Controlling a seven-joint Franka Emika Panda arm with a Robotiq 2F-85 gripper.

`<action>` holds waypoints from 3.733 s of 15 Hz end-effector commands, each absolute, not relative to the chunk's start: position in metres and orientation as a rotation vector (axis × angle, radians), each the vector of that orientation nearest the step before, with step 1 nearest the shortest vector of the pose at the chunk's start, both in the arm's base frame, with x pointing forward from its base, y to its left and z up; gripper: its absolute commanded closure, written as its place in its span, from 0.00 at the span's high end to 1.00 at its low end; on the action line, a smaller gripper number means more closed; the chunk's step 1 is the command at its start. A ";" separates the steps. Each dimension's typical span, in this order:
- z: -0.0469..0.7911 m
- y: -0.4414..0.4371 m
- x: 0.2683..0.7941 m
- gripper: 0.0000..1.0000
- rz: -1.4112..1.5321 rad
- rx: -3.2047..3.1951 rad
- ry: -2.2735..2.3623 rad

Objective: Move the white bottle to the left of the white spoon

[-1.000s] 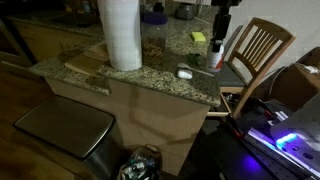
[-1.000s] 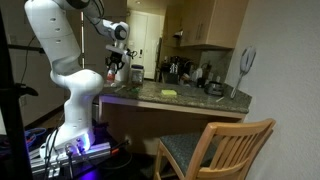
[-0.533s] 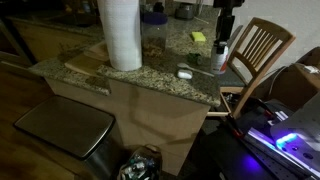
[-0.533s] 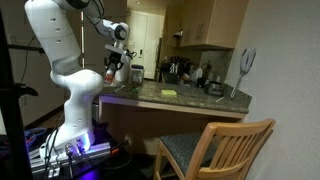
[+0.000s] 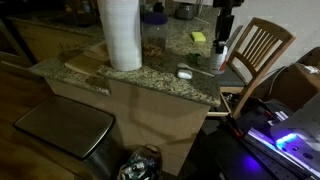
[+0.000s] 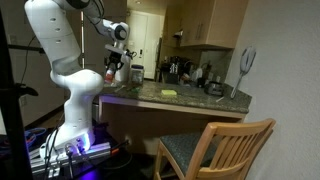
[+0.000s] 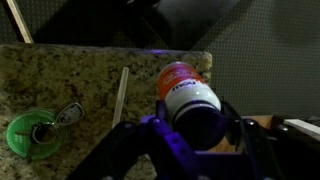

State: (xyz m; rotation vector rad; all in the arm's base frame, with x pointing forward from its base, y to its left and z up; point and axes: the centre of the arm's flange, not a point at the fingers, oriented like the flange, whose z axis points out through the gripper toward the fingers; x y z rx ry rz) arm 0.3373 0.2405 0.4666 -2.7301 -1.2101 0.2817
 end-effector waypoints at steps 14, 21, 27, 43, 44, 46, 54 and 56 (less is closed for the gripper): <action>0.469 0.241 0.344 0.29 0.158 -2.763 -1.232; 0.468 0.243 0.337 0.29 0.342 -2.598 -1.358; 0.465 0.232 0.320 0.29 0.702 -2.397 -1.550; 0.469 0.236 0.333 0.54 0.478 -2.537 -1.564; 0.469 0.236 0.333 0.54 0.478 -2.540 -1.560; 0.469 0.236 0.333 0.54 0.478 -2.541 -1.559; 0.387 0.299 0.345 0.29 0.298 -2.656 -1.495; 0.401 0.296 0.331 0.29 0.209 -2.685 -1.494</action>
